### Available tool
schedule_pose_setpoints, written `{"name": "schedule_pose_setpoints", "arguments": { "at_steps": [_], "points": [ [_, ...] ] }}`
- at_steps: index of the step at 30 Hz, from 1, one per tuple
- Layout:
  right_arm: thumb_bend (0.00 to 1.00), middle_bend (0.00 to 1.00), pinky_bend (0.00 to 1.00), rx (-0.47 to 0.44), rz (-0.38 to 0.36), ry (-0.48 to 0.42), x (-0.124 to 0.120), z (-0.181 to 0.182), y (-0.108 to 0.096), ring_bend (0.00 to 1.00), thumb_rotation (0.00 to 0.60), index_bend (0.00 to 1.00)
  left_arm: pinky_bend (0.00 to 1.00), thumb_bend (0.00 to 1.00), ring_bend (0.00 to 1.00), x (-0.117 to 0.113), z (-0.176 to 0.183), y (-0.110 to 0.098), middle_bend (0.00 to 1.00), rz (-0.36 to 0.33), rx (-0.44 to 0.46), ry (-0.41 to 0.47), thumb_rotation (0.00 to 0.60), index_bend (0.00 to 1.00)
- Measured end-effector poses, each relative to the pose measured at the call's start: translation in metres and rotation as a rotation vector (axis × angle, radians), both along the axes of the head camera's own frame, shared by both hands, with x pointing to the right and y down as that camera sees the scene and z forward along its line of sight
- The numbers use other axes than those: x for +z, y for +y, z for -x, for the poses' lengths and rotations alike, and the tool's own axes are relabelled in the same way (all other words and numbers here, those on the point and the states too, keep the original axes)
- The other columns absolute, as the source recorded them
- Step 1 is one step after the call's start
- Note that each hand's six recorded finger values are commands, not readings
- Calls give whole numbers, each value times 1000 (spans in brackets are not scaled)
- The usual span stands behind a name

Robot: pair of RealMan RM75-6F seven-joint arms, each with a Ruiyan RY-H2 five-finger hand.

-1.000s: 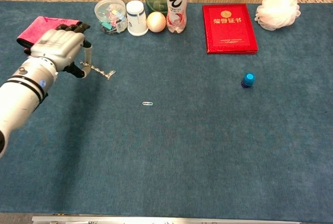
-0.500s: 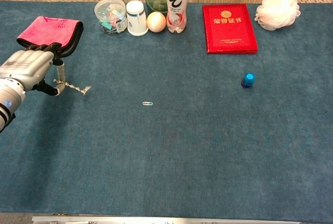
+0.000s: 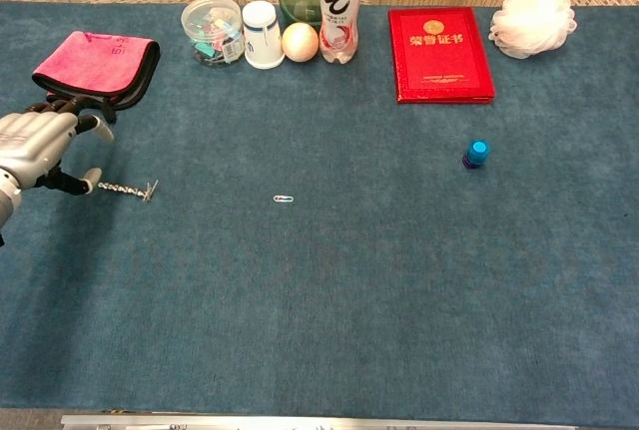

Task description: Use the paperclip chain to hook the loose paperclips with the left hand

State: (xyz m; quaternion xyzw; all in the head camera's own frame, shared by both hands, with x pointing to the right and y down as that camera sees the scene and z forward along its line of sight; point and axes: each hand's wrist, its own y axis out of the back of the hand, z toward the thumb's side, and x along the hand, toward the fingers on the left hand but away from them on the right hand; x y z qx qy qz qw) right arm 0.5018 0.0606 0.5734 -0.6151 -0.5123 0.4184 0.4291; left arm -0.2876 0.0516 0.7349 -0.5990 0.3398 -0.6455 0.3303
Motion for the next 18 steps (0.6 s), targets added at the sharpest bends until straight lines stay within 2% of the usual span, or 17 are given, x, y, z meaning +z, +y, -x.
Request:
{"name": "schedule_pose_setpoints", "arguments": {
  "at_steps": [3,7,14,18],
  "points": [
    [865,412,553,0,2,6,1,1,0,368,600,387,0,419,0,-8,5,1,4,-20,-8,13,600,252],
    [865,412,553,4,4,18,3,1,1,368,600,387,0,418,0,-21,11,1,4,-57,-2,51,600,363],
    [865,412,553,24,9,54,8,0,5,368,600,387,0,419,0,-47,42,10,29,-82,88,91,600,451],
    [865,412,553,30,7,68,9,0,9,368,600,388,0,418,0,-56,56,19,43,-109,101,124,600,480]
  ]
}}
